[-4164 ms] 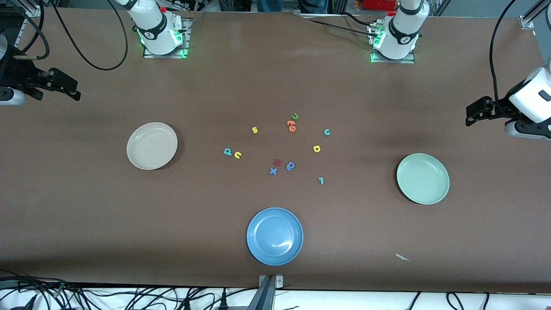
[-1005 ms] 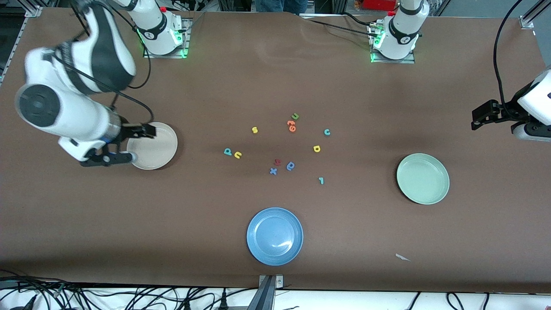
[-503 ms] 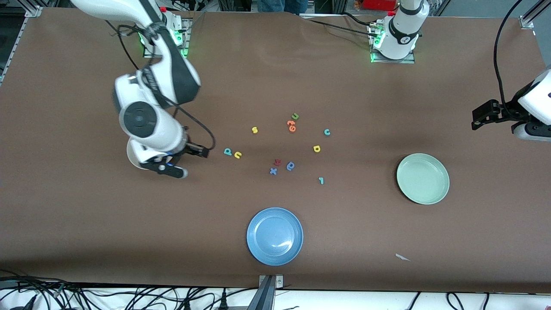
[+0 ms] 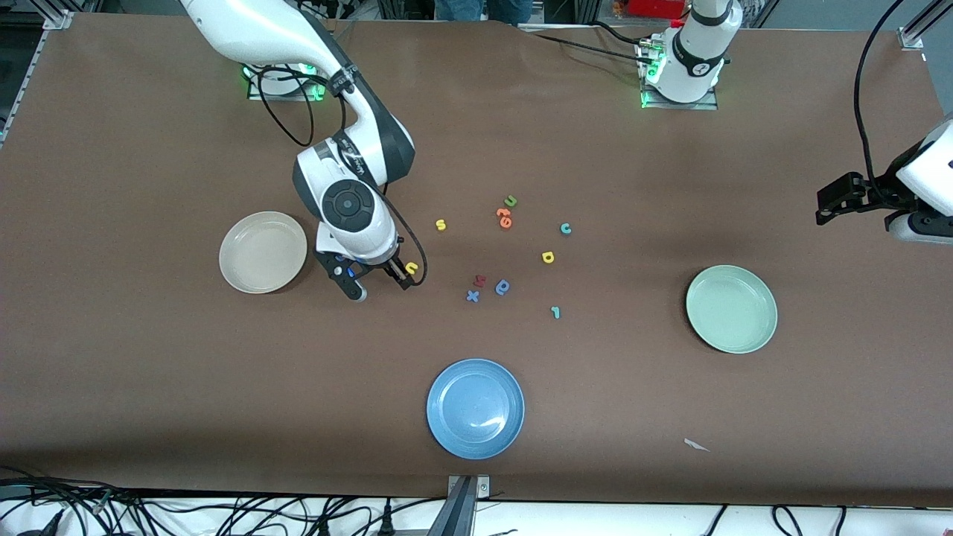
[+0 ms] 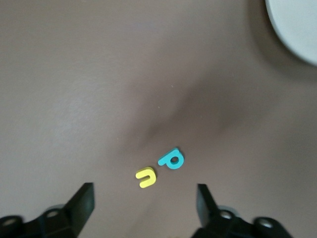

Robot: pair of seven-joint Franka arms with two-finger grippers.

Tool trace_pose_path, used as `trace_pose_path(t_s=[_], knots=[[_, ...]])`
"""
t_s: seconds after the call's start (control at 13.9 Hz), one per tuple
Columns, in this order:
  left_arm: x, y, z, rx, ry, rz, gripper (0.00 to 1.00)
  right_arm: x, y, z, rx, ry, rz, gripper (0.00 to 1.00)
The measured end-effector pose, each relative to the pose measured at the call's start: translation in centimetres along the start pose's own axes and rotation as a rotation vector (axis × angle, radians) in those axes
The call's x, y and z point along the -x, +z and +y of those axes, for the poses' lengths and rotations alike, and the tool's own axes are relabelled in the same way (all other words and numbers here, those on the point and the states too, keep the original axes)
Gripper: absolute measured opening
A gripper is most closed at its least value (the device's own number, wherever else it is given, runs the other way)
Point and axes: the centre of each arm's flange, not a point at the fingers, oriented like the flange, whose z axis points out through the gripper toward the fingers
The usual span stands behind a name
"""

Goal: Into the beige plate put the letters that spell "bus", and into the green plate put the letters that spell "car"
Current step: 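Move the right gripper over the yellow u letter, then grasp the yellow u with the right gripper while the left gripper reaches in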

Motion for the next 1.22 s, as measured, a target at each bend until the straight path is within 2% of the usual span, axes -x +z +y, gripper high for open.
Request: trace_pose_path(t_s=[0.22, 0.29, 0.36, 0.43, 0.5, 0.57, 0.72, 0.79, 0.86, 1.08, 1.22], knots=[[0.0, 0.0, 0.1, 0.000, 0.001, 0.000, 1.00, 0.8, 2.9, -0.2, -0.037, 0.128, -0.001, 0.88], [0.0, 0.1, 0.2, 0.000, 0.003, -0.001, 1.00, 1.3, 4.1, -0.3, -0.056, 0.154, -0.003, 0.85], [-0.1, 0.2, 0.4, 0.001, 0.006, -0.003, 1.00, 1.7, 5.3, -0.2, -0.074, 0.172, -0.005, 0.77], [-0.2, 0.4, 0.6, 0.001, 0.010, -0.007, 1.00, 2.4, 6.3, -0.1, -0.084, 0.179, -0.006, 0.77], [-0.3, 0.7, 0.7, 0.002, 0.012, -0.012, 1.00, 2.9, 7.2, 0.1, -0.087, 0.184, -0.007, 0.72], [-0.5, 1.0, 0.8, 0.004, 0.014, -0.017, 1.00, 3.2, 7.8, 0.3, -0.092, 0.190, -0.008, 0.72], [-0.7, 1.6, 0.8, 0.005, 0.015, -0.026, 1.00, 3.6, 8.6, 0.6, -0.089, 0.194, -0.008, 0.67], [-0.8, 1.8, 0.9, 0.006, 0.016, -0.031, 1.00, 3.8, 8.7, 0.7, -0.087, 0.193, -0.008, 0.61], [-1.0, 2.1, 1.1, 0.012, 0.019, -0.034, 1.00, 3.9, 8.8, 0.7, -0.087, 0.192, -0.007, 0.61], [-2.3, 4.1, 2.7, 0.077, 0.026, -0.033, 1.00, 3.6, 8.8, 0.7, -0.089, 0.197, -0.003, 0.55], [-3.6, 6.4, 4.4, 0.095, 0.040, -0.036, 1.00, 3.5, 8.9, 0.8, -0.086, 0.198, -0.002, 0.53]])
